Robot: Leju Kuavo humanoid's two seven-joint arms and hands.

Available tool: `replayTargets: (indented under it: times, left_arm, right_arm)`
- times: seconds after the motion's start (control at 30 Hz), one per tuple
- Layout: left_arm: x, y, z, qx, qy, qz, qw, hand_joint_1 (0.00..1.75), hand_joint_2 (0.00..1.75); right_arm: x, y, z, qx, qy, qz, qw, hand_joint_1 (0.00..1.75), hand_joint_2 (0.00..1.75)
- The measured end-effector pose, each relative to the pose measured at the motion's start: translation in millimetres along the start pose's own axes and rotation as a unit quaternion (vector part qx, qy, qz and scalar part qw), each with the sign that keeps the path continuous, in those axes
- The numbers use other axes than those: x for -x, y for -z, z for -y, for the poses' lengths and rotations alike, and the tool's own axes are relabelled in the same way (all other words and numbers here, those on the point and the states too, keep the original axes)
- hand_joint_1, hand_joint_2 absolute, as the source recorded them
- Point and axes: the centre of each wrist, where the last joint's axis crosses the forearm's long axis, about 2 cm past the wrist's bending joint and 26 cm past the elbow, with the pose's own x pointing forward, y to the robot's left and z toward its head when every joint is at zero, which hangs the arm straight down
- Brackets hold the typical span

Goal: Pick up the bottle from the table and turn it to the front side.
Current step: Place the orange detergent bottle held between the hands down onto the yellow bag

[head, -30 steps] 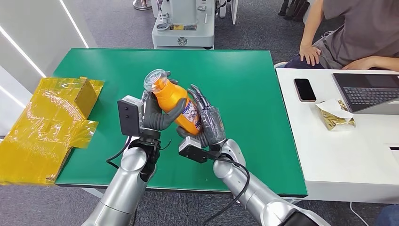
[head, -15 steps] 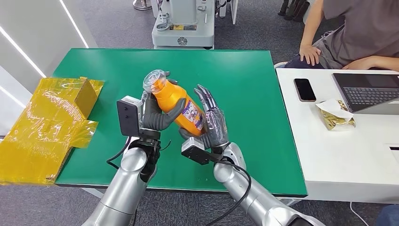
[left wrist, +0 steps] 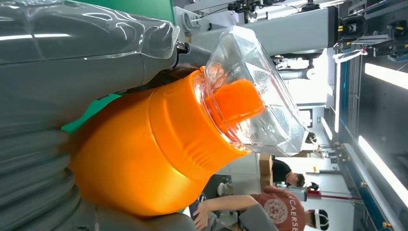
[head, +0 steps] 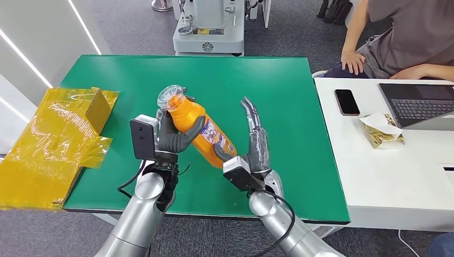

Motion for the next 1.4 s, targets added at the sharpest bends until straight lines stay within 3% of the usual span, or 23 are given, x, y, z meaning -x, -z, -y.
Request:
replayTargets:
  times: [0.23, 0.53, 0.73, 1.03, 1.27, 1.4]
  left_arm:
    - [5, -8, -7, -0.013, 0.008, -0.005, 1.0, 1.75, 1.75]
    - [6, -16, -17, -0.039, 0.03, 0.0, 0.999, 1.75, 1.75]
    - [-2, -12, -41, -0.061, 0.142, 0.018, 0.988, 1.75, 1.75]
    - [-28, 12, -117, -0.067, 0.406, 0.059, 0.909, 1.75, 1.75]
    - [-58, 39, -169, -0.065, 0.569, 0.069, 0.817, 1.75, 1.75]
    - [-65, 47, -195, -0.053, 0.629, 0.062, 0.773, 1.75, 1.75]
  right_arm:
    - [-29, -3, 9, 0.061, 0.051, 0.039, 0.996, 0.0, 1.75]
    - [-43, -6, 16, 0.089, 0.08, 0.057, 0.991, 0.0, 1.75]
    - [-45, -16, 17, 0.086, 0.075, 0.065, 0.991, 0.0, 1.75]
    - [-49, -40, 14, 0.09, 0.085, 0.038, 0.992, 0.0, 1.75]
    - [-56, -51, 13, 0.092, 0.091, 0.017, 0.991, 0.0, 1.75]
    - [-58, -54, 13, 0.096, 0.099, 0.009, 0.99, 0.0, 1.75]
